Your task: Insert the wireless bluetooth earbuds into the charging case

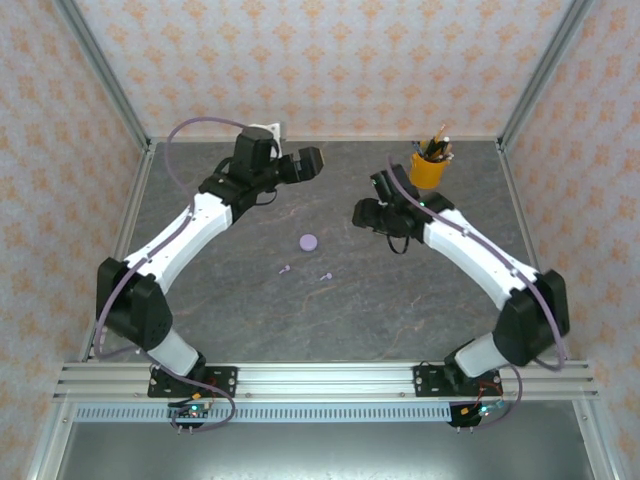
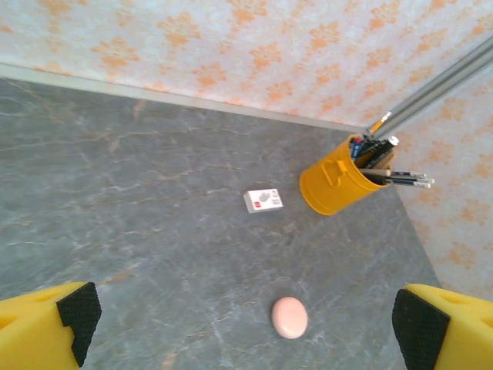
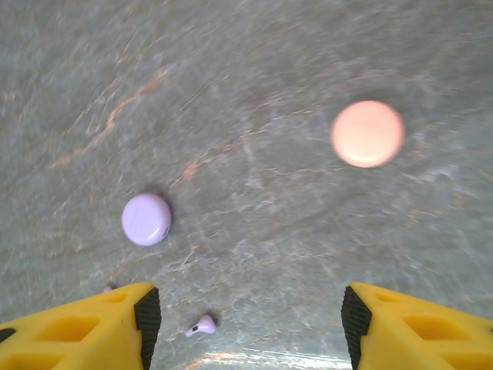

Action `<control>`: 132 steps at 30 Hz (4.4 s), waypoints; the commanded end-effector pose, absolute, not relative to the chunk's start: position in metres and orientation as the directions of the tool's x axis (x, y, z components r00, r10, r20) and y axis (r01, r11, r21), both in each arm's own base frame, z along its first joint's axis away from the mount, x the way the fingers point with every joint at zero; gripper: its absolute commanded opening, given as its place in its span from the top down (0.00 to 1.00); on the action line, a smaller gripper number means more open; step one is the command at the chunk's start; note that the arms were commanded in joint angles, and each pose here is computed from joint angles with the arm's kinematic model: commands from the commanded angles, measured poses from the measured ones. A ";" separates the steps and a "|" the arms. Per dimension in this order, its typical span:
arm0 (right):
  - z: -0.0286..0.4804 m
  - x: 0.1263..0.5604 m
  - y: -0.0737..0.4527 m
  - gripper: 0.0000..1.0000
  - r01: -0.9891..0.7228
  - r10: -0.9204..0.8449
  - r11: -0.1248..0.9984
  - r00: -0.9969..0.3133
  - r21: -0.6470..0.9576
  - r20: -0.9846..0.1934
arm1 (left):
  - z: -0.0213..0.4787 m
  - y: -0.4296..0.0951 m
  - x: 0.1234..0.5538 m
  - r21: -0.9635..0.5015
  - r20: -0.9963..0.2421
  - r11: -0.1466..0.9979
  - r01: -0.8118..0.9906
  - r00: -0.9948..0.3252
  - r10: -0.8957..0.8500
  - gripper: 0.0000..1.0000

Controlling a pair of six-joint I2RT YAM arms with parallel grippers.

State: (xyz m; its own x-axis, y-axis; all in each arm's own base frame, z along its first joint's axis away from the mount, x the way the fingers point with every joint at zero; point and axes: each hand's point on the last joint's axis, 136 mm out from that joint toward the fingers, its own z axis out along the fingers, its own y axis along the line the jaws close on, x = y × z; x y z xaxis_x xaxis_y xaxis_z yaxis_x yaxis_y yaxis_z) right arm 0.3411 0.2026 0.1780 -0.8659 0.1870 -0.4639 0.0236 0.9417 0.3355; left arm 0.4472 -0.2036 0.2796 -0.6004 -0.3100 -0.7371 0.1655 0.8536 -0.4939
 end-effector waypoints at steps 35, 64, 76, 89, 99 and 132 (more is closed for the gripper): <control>0.047 0.375 0.358 0.37 -0.230 -0.143 0.886 -0.961 0.402 -0.236 | 0.251 -0.039 0.399 -0.435 -0.751 0.830 -0.349 -0.368 -0.549 0.00; 0.059 0.366 0.336 0.30 -0.047 -0.003 0.986 -0.964 0.160 -0.266 | 0.243 -0.032 0.397 -0.471 -0.732 0.809 -0.351 -0.357 -0.581 0.00; 0.038 0.369 0.342 0.26 -0.052 -0.031 0.995 -0.971 0.085 -0.238 | 0.230 -0.027 0.398 -0.505 -0.699 0.784 -0.360 -0.362 -0.617 0.00; 0.024 0.363 0.346 0.31 -0.070 -0.059 0.996 -0.977 0.046 -0.206 | 0.219 -0.023 0.403 -0.525 -0.678 0.769 -0.364 -0.368 -0.637 0.00; 0.014 0.360 0.343 0.36 -0.069 -0.065 0.998 -0.979 0.013 -0.192 | 0.217 -0.025 0.403 -0.536 -0.669 0.763 -0.361 -0.369 -0.645 0.00; 0.078 0.391 0.319 0.56 0.129 0.191 0.973 -0.918 0.192 -0.349 | 0.205 -0.061 0.408 -0.649 -0.610 0.734 -0.198 -0.441 -0.658 0.00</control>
